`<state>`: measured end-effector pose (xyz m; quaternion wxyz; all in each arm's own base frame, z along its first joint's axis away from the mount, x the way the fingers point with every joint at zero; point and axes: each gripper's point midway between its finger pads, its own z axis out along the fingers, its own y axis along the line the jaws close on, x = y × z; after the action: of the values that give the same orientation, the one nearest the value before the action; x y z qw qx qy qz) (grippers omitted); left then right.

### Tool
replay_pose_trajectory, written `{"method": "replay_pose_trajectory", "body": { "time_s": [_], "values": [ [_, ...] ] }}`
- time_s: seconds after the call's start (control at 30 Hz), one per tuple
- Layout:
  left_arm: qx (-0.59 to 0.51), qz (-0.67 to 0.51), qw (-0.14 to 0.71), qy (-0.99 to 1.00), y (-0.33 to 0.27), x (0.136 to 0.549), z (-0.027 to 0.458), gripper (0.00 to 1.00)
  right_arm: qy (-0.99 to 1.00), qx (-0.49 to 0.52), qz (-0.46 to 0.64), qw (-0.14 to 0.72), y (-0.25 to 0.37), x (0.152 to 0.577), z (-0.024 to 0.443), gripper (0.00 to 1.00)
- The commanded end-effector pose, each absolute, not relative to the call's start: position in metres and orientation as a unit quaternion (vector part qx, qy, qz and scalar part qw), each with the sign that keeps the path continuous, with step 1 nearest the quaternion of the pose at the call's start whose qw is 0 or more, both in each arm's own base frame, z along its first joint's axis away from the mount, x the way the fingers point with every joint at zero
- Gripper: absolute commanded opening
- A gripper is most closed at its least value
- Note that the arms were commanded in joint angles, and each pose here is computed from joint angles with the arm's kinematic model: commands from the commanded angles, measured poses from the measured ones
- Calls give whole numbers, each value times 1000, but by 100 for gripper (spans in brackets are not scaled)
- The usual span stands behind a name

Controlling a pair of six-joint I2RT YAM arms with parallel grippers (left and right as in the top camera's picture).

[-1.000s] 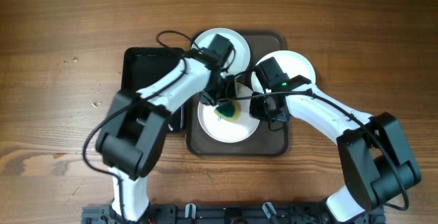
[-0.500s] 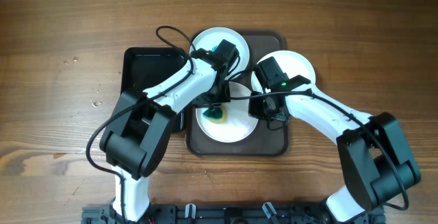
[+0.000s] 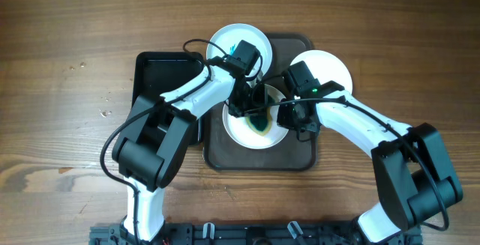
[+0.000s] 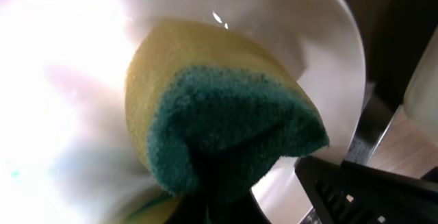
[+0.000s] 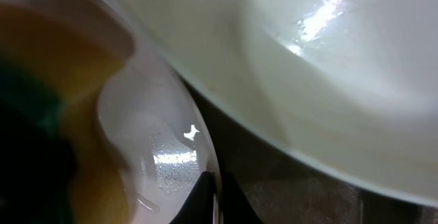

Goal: Clean dirty plates on tray and stack at the side
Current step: 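Scrub the held plate with the sponge in the left gripper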

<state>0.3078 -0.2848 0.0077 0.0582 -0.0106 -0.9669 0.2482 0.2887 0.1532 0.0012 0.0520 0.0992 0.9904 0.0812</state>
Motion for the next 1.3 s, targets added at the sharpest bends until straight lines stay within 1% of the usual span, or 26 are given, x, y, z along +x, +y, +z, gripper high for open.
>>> {"method": "replay_pose_trajectory", "body": {
  "time_s": [0.0, 0.07, 0.1, 0.17, 0.23, 0.37, 0.57, 0.63, 0.7, 0.8, 0.87, 0.9, 0.97, 1.1, 1.27],
  "values": [
    [-22, 233, 125, -964, -281, 272, -9, 4, 992, 102, 46, 50, 141, 285, -11, 5],
    [-11, 146, 121, -982, -250, 269, -21, 4, 992, 102, 46, 50, 141, 284, -11, 5],
    [0, 61, 108, -992, -217, 270, -27, 4, 992, 102, 46, 50, 141, 285, -11, 5],
    [29, -16, 95, -995, -183, 275, -28, 4, 992, 102, 46, 50, 141, 284, -11, 5],
    [54, -63, 84, -993, -153, 283, -25, 4, 992, 102, 46, 50, 141, 284, -11, 5],
    [102, -80, 72, -989, -119, 299, -21, 4, 992, 102, 46, 50, 141, 284, -11, 5],
    [140, -80, 45, -986, -97, 317, -13, 4, 992, 102, 46, 50, 141, 285, -11, 5],
    [128, -55, 41, -989, -107, 321, -15, 4, 993, 102, 45, 49, 141, 284, -11, 5],
    [101, 4, 46, -994, -135, 322, -16, 4, 993, 102, 45, 48, 141, 284, -11, 5],
    [63, 107, 47, -991, -195, 321, -13, 4, 993, 102, 45, 49, 141, 284, -11, 5],
    [27, 185, 55, -981, -241, 312, -7, 4, 993, 102, 45, 48, 141, 284, -11, 5],
    [16, 204, 60, -977, -253, 307, -6, 4, 993, 99, 45, 48, 141, 283, -11, 5],
    [6, 232, 72, -970, -271, 295, -6, 4, 994, 90, 43, 47, 141, 283, -11, 5],
    [-1, 273, 105, -956, -286, 275, -7, 4, 994, 89, 43, 46, 140, 282, -11, 5],
    [-43, 343, 107, -932, -307, 273, 8, 4, 994, 89, 43, 46, 140, 282, -11, 5]
  ]
}}
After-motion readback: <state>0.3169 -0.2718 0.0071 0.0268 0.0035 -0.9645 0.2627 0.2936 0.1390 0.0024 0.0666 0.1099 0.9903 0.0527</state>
